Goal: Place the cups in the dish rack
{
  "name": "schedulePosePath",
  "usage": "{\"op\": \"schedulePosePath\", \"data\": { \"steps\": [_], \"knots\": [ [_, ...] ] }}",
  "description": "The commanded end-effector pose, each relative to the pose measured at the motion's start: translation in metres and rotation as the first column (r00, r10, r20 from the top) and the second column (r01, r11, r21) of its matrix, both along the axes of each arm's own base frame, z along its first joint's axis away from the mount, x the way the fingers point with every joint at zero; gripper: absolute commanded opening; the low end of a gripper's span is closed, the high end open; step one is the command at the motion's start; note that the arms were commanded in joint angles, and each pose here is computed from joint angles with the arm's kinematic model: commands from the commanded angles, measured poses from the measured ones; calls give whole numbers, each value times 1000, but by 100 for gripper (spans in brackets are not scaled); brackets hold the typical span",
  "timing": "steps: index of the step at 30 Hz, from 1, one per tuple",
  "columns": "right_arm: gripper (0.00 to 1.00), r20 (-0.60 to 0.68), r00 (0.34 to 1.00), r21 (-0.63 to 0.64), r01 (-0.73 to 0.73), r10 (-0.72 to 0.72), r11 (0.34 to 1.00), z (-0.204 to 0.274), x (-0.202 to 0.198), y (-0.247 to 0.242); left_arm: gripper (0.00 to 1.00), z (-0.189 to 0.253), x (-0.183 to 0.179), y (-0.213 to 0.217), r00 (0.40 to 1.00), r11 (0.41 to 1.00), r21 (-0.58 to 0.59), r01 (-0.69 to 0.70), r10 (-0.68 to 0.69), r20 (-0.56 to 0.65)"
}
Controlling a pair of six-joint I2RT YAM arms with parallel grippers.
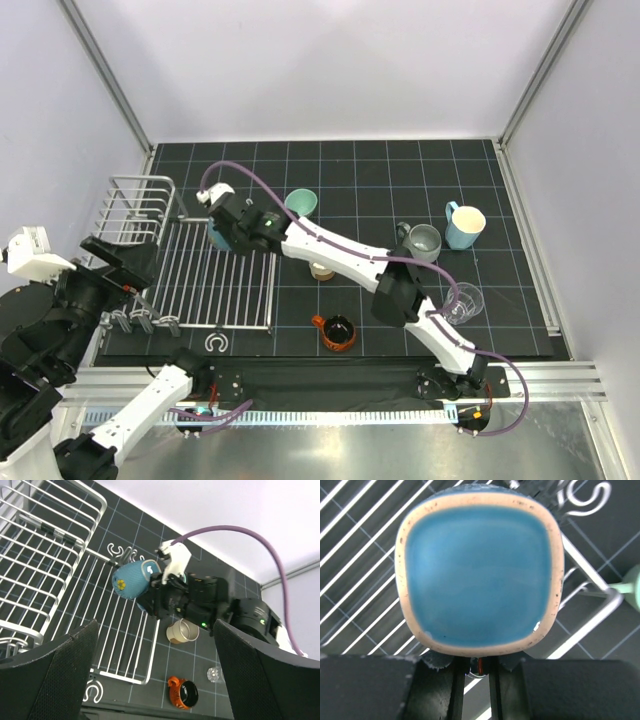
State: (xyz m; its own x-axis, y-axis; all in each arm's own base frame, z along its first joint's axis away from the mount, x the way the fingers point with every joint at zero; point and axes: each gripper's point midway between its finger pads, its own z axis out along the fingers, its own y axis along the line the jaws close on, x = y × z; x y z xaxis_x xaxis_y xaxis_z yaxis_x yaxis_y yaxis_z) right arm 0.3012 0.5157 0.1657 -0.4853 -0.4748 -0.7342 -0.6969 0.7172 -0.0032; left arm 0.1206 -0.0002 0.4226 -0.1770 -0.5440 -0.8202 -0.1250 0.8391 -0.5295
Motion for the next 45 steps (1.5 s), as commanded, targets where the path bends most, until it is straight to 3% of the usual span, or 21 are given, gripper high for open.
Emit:
{"op": "schedulePosePath", "data": {
  "steps": [1,21,27,34,38,45],
  "knots": [
    [4,105,994,103,14,-25,995,38,12,21,93,4,-10,1,1000,1000,7,25,-25,10],
    [5,110,994,-34,12,-8,999,-21,8,28,93,-1,-10,-3,998,998,27,52,-51,-29],
    [11,110,994,-42,-3,8,999,-28,8,30,93,-1,-8,-5,997,997,44,65,-64,-36],
    [31,114,993,-41,-13,17,999,-28,8,32,93,-2,-8,-4,997,996,58,61,-58,-41],
    [54,96,995,-22,-32,34,999,-21,4,33,93,-4,-5,-6,997,996,64,65,-61,-55],
    [65,71,997,24,-43,41,999,6,-8,27,90,-5,2,-11,994,994,73,79,-73,-79]
  ]
}}
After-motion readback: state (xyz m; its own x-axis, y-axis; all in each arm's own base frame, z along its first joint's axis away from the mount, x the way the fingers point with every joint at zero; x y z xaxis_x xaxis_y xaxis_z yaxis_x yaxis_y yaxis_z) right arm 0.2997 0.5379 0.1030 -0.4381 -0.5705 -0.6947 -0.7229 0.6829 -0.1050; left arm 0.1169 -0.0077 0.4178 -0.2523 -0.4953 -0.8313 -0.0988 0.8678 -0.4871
